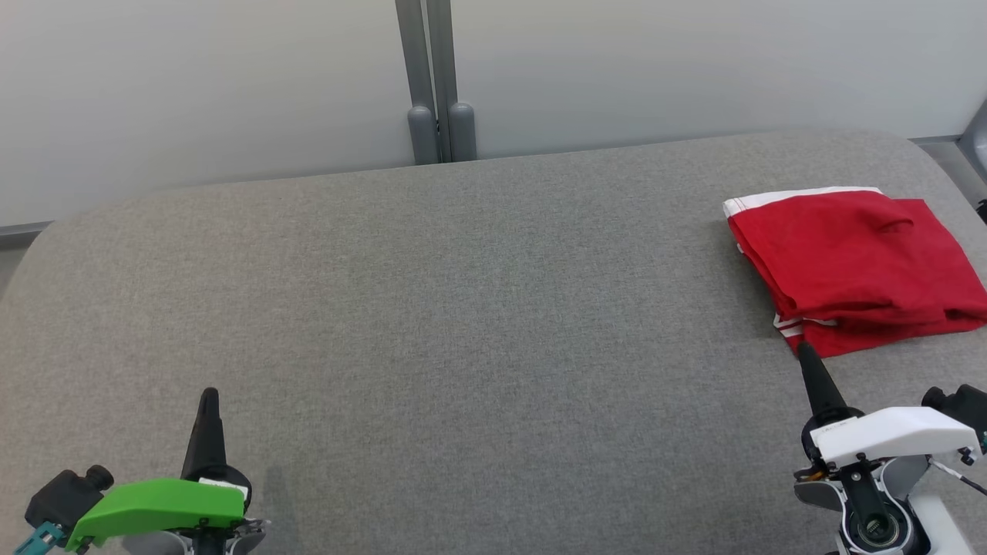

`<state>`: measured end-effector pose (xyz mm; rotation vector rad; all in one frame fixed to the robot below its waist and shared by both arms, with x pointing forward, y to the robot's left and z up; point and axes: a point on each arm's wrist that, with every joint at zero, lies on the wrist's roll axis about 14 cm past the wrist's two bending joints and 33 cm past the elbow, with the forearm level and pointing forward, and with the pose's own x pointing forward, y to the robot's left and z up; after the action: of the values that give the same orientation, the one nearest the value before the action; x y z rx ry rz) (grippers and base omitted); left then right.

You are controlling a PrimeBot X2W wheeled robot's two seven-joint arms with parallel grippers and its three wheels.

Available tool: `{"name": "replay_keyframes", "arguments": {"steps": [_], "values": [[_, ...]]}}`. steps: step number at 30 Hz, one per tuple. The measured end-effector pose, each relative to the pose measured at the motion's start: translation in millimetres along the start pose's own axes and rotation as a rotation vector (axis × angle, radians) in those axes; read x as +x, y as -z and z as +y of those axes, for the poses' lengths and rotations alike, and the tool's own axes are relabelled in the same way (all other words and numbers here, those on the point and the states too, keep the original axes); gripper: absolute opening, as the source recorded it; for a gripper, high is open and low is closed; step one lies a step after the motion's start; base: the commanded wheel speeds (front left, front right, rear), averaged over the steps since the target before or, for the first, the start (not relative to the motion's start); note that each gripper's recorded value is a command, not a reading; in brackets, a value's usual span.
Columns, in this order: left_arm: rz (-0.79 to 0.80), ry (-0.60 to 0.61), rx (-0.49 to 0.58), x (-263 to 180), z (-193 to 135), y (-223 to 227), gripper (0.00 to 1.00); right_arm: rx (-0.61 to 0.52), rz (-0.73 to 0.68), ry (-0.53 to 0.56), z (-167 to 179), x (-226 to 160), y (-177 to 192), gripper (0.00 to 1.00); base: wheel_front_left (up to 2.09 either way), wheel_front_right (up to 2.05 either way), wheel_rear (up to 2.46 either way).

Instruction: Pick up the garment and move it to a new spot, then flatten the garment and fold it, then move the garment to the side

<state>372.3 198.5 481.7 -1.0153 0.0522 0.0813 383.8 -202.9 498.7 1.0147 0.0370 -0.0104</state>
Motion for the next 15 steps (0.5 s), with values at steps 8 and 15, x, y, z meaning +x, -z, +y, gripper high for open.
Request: {"name": "replay_keyframes", "arguments": {"steps": [8,15], "values": [[0.002,0.005,-0.082,2.1,-2.2,-1.7,0.0,0.082,-0.001,0.003,0.3,0.8,-0.5,0.0,0.0,0.0,0.0],[0.005,0.011,-0.15,3.7,-4.1,-2.8,0.0,0.153,-0.003,0.002,1.5,1.6,-0.2,0.0,0.0,0.0,0.0]]}}
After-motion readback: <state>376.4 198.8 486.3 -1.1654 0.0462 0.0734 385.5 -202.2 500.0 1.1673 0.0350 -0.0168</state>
